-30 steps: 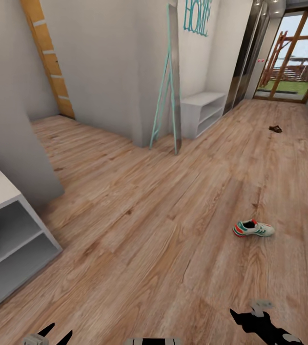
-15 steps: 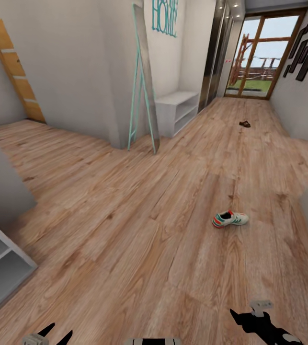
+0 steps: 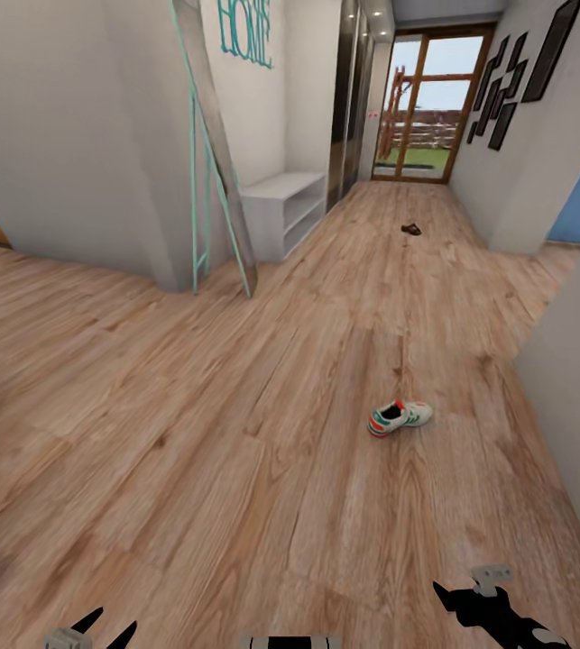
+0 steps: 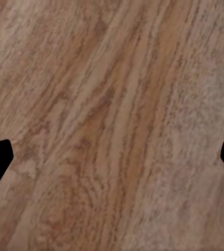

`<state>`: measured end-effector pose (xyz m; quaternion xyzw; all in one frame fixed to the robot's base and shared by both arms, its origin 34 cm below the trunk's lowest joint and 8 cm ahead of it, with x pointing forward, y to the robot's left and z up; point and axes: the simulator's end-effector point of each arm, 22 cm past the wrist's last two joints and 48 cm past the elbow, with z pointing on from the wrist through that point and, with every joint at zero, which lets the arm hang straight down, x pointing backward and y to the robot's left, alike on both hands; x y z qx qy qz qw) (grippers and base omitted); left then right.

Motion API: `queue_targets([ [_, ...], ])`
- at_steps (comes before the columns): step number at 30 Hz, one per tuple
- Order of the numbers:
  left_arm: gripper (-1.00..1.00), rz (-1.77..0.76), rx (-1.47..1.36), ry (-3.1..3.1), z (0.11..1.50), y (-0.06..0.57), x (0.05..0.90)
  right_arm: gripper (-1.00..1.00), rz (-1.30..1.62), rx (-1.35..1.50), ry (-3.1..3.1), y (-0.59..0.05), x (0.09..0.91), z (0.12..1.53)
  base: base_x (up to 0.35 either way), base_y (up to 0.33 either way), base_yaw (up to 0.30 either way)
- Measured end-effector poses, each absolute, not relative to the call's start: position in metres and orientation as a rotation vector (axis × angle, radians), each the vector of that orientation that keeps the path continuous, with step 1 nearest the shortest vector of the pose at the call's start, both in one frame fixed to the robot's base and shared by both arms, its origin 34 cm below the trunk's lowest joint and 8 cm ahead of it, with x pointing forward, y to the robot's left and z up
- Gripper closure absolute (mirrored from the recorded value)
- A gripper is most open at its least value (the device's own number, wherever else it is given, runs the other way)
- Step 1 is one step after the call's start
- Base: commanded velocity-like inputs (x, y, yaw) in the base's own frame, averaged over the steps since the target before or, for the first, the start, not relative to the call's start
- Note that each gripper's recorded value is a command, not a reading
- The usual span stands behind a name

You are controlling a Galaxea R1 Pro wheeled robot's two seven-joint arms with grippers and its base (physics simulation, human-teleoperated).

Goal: Pick up the two gym shoes and the two sandals from the corridor floor and place them onto the hallstand (shoe rack) in the corridor, making sure they are on the rack and not on the floor. Arrange them so the two gym shoes are next to each other and the two sandals are next to each other.

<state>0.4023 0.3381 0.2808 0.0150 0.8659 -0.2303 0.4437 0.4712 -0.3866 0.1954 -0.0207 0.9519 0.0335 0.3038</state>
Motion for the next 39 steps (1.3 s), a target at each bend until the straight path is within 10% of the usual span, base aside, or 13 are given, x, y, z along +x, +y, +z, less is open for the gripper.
queue_targets([
  [39,-1.00,-0.571,0.036,2.147,0.2809,0.3383,0.4025,-1.00,0.089,-0.055,2.523,-0.3865,0.4708,0.1952,0.307,0.162,-0.300],
])
